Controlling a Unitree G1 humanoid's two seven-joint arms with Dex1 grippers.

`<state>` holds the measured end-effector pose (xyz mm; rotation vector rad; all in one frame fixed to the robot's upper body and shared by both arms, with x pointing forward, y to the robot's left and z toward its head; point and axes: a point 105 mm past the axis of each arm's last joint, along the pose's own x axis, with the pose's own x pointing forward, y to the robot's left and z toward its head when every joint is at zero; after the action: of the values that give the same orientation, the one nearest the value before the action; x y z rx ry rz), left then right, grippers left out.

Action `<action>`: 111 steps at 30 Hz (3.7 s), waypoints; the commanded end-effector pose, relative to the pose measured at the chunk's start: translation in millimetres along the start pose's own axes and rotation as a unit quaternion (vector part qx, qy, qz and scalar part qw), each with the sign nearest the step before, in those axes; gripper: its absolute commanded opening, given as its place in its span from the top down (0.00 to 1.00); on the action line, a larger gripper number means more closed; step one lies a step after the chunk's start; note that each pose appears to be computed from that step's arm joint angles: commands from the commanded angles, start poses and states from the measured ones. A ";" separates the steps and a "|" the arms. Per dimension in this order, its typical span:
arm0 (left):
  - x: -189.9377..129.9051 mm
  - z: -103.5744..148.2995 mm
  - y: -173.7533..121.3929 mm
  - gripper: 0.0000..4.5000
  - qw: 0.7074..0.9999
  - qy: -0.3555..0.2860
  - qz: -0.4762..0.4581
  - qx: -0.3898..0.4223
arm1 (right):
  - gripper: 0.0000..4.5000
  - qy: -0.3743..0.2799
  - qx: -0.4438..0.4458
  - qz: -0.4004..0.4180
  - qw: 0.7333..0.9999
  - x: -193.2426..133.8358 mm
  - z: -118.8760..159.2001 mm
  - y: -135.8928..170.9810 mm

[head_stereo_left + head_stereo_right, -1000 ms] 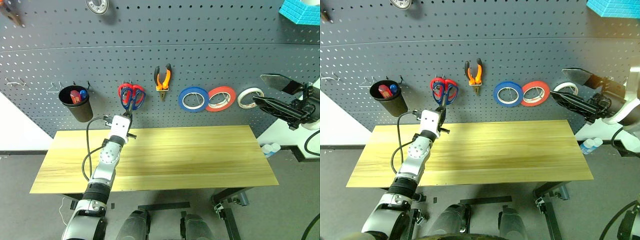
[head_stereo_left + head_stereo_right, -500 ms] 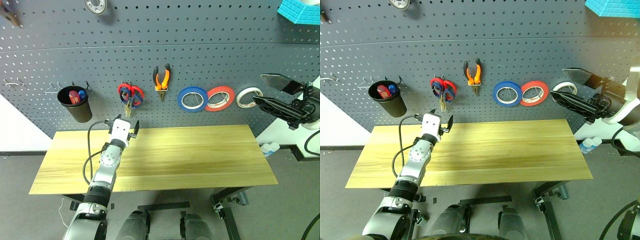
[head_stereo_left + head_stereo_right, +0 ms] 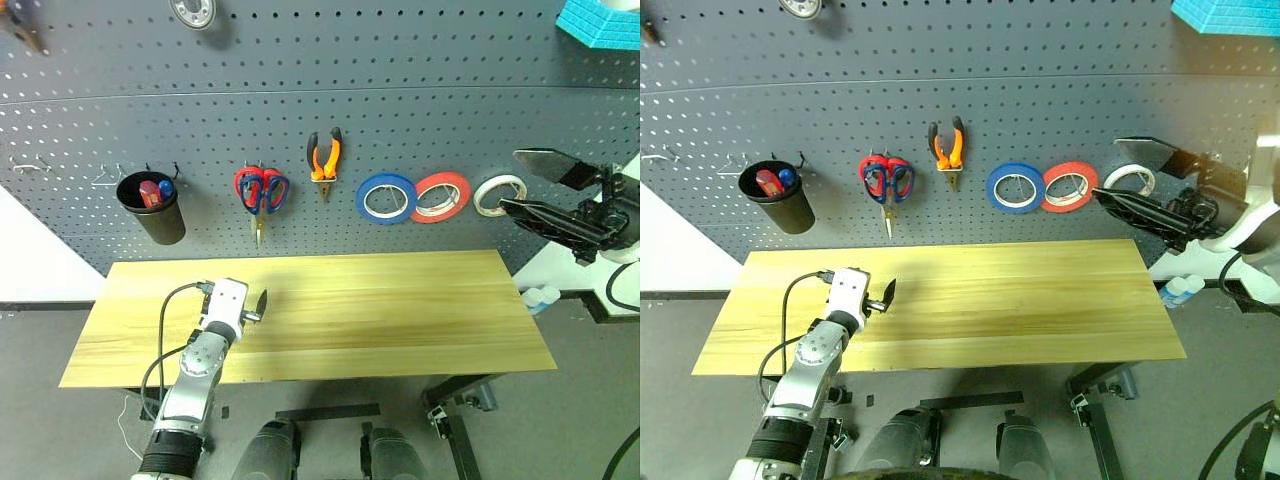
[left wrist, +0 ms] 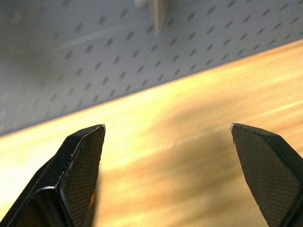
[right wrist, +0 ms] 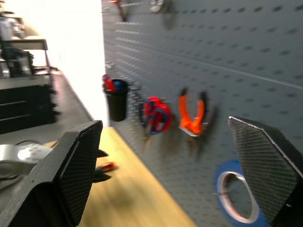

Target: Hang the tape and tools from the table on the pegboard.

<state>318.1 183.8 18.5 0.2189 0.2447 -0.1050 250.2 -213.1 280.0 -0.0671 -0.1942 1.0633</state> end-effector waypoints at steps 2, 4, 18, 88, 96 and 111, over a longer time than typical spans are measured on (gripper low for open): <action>0.5 7.2 20.7 0.01 0.999 0.015 0.042 -0.022 | 0.00 -0.001 0.022 0.021 1.000 6.5 -4.1 14.5; 1.9 5.0 25.7 0.01 0.998 0.029 0.052 -0.030 | 0.00 0.008 0.036 0.026 0.999 11.9 -13.3 19.1; 2.2 -21.8 46.6 0.01 0.985 0.113 0.097 -0.086 | 0.00 0.047 0.089 0.038 0.994 38.0 -62.9 38.1; 27.4 -74.2 70.1 0.64 0.963 0.208 0.102 -0.137 | 0.00 0.047 0.064 0.014 0.997 34.0 -55.3 24.5; 29.3 -73.1 67.0 0.88 0.964 0.207 0.094 -0.135 | 0.00 0.045 0.064 0.013 0.997 34.2 -55.5 24.8; 28.8 -57.6 46.6 0.88 0.985 0.157 0.032 -0.070 | 0.00 0.046 0.067 0.011 0.997 35.6 -59.1 24.3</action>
<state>334.6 243.4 -43.6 0.0712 0.6085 0.0359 258.4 -168.1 213.7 0.0240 0.0132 1.0883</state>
